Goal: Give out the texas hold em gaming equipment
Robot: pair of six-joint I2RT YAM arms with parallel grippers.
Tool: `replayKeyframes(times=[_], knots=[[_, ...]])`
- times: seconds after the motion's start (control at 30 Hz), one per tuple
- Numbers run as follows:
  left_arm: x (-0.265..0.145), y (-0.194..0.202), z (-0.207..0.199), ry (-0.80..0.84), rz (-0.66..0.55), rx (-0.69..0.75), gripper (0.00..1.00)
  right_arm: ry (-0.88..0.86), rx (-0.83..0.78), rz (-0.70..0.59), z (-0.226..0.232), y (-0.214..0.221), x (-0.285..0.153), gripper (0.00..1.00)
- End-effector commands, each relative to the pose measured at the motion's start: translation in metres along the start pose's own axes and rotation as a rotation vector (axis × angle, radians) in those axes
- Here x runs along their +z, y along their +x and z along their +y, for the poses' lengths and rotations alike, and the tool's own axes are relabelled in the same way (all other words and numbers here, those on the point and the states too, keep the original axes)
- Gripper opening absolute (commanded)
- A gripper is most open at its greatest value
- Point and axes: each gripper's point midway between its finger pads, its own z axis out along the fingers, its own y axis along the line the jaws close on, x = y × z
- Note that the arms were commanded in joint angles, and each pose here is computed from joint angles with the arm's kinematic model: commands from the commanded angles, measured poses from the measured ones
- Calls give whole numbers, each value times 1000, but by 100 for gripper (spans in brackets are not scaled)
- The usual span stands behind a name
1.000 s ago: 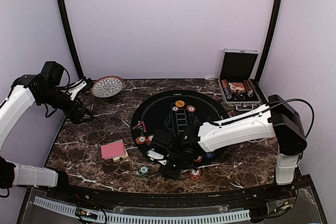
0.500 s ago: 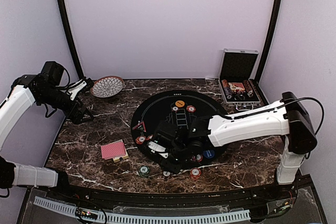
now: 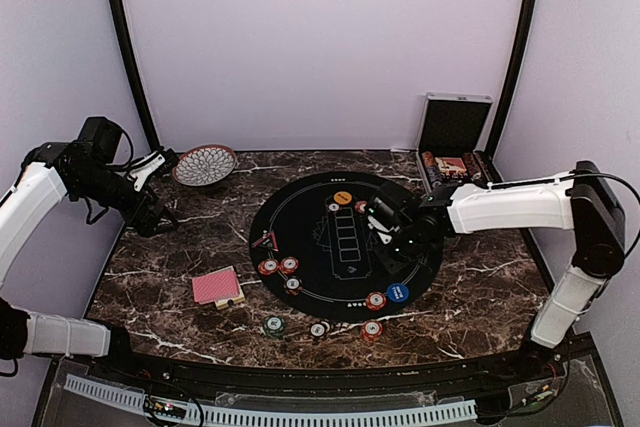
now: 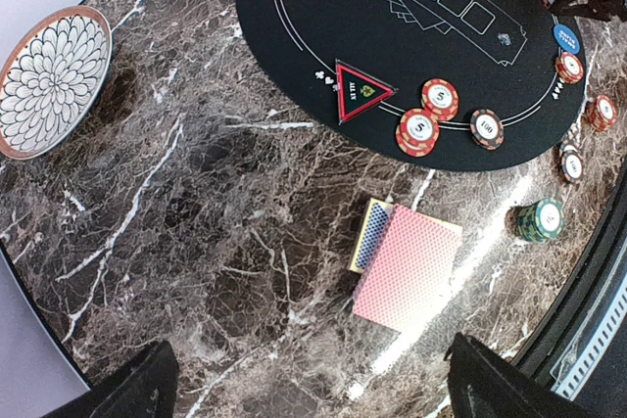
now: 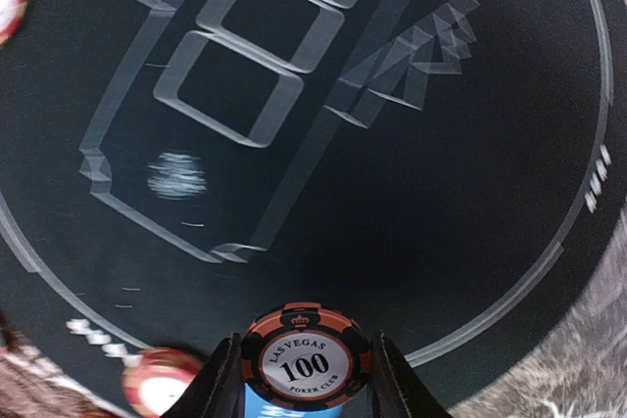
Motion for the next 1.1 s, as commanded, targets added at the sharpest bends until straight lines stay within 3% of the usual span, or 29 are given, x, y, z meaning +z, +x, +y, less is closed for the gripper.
replayKeyframes(times=[0.0,0.2,0.57,0.8,0.93,1.07], knots=[[-7,0,-5,7,0,4,99,79,138,-16,-38,11,-1,9],[-6,-1,-5,11,3,1,99,125,214,16,-63,32,8,9],[-5,0,-5,14,8,-1,99,84,235,65,-57,49,23,12],[-5,0,-5,15,8,-1,99,117,223,86,-63,48,21,54],[-5,-1,-4,14,6,-1,99,121,224,36,-65,30,1,66],[-4,0,-5,18,7,-4,99,106,180,-24,-49,11,-23,67]])
